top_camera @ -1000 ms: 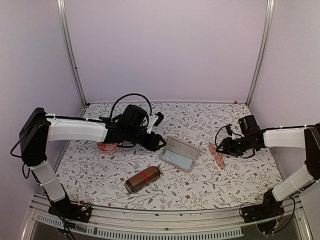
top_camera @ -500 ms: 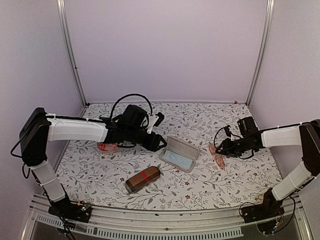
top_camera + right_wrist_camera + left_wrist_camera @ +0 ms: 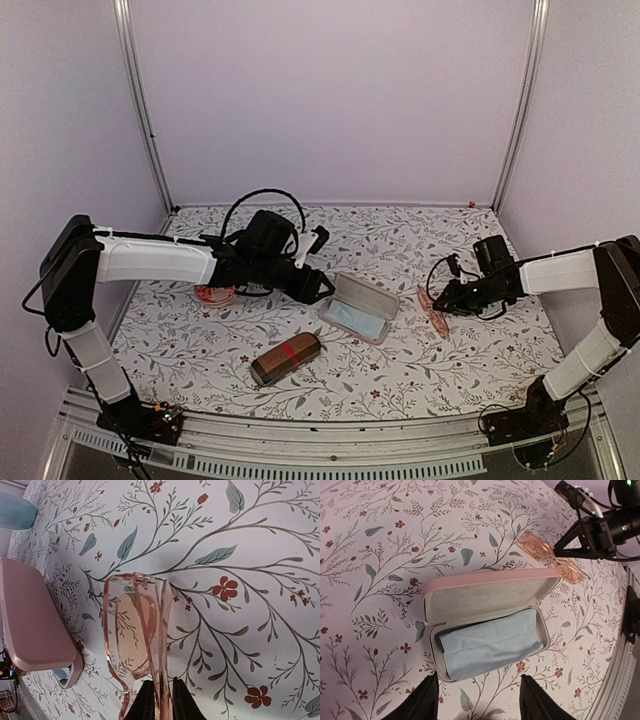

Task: Organize the sunglasses
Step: Pick up the sunglasses from the center of the board, then place the sunglasses in the sunglasses case.

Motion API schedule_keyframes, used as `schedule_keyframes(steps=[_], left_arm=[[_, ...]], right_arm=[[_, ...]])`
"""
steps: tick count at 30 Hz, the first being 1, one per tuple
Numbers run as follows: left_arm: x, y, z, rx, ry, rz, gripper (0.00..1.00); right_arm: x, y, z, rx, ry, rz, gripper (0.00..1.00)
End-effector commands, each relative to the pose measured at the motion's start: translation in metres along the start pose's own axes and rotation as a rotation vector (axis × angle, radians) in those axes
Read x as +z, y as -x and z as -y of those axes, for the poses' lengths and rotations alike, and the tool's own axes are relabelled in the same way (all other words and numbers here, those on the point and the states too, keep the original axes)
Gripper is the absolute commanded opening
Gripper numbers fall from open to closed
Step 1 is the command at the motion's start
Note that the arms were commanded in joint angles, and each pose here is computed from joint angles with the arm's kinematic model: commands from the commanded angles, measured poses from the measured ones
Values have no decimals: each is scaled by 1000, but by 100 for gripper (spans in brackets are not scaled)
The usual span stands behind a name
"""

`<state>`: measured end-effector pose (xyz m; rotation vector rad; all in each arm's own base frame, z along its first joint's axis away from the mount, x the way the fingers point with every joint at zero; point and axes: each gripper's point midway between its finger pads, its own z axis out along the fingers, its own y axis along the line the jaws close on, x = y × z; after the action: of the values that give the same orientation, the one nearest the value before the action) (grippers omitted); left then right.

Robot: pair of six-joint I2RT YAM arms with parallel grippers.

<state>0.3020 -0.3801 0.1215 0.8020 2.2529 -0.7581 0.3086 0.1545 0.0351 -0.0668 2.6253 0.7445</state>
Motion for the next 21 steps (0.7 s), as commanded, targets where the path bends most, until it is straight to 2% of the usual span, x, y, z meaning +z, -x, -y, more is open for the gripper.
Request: schedule_keyframes(steps=[1,8,13,21], left_arm=[[2,5,-3,-5,-2,11,56],[1,7,-3,-2,2,12,57],[0,9,-2,2,2,13,57],[-12,29,7,-6,-83,92,57]], right_arm=[[0,3,-2,-13,20,8,12],[1,5,-3,-24,23,4,2],[-8,11,-11,-42,38,17,0],[-46,22,-62,-173,147,54,0]])
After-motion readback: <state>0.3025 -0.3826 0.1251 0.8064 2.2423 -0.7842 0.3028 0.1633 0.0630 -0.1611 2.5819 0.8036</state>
